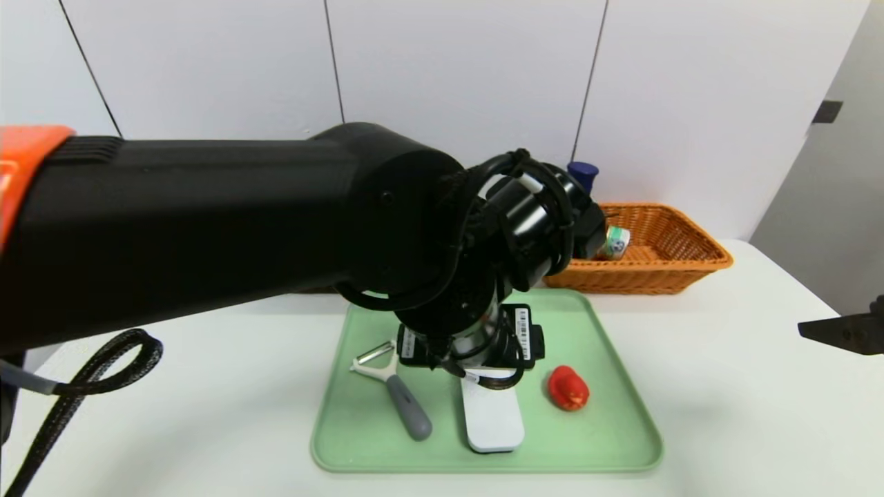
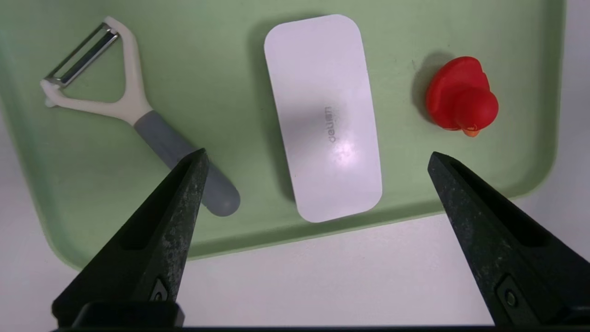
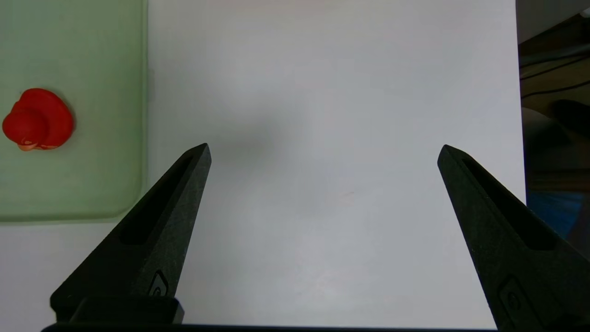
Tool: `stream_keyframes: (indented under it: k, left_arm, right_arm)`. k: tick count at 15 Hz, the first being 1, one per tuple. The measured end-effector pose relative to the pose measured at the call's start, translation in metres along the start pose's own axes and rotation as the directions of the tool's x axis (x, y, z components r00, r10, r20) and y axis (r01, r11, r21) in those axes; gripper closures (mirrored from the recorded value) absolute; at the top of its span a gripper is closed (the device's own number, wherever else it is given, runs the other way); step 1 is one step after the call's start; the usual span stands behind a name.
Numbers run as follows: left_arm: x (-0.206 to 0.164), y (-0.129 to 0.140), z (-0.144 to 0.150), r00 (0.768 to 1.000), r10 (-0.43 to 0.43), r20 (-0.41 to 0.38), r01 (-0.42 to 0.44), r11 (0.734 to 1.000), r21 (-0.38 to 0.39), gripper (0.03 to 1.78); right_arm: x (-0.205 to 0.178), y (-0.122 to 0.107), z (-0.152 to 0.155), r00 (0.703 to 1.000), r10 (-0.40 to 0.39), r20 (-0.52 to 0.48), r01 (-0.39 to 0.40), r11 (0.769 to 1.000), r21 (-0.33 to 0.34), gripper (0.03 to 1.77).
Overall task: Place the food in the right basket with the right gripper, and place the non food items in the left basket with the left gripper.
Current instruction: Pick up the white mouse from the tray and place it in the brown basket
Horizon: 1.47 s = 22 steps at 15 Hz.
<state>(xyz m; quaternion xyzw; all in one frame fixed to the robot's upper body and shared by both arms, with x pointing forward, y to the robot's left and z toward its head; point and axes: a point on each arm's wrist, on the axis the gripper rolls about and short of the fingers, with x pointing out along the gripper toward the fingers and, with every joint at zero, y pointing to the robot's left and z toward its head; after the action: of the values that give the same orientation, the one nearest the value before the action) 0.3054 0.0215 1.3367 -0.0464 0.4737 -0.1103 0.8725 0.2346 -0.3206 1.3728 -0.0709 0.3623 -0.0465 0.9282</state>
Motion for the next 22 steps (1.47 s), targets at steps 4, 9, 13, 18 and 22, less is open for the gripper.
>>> stream_keyframes:
  k: [4,9,13,18,22]
  left_arm:
    - [0.022,-0.008,-0.002,1.0,0.011,-0.013,-0.011,1.0,-0.006,0.12]
    - [0.042,-0.012,-0.008,0.998,0.044,-0.038,-0.043,0.999,0.021,0.12]
    - [0.054,-0.013,-0.01,0.997,0.062,-0.052,-0.06,0.997,0.039,0.12]
    - [0.064,-0.014,-0.012,0.995,0.078,-0.065,-0.076,0.996,0.043,0.12]
    - [0.07,-0.014,-0.014,0.993,0.088,-0.073,-0.085,0.995,0.047,0.12]
  right_arm:
    - [0.002,-0.001,-0.008,1.0,-0.006,-0.02,0.007,1.0,0.029,0.1]
    - [0.005,-0.001,-0.012,0.999,-0.009,-0.039,0.01,1.0,0.029,0.1]
    - [0.005,-0.001,-0.013,0.999,-0.008,-0.043,0.009,0.999,0.032,0.1]
    - [0.007,-0.001,-0.013,0.999,-0.012,-0.039,0.013,0.999,0.034,0.1]
    - [0.007,-0.001,-0.013,0.999,-0.011,-0.04,0.012,0.999,0.035,0.1]
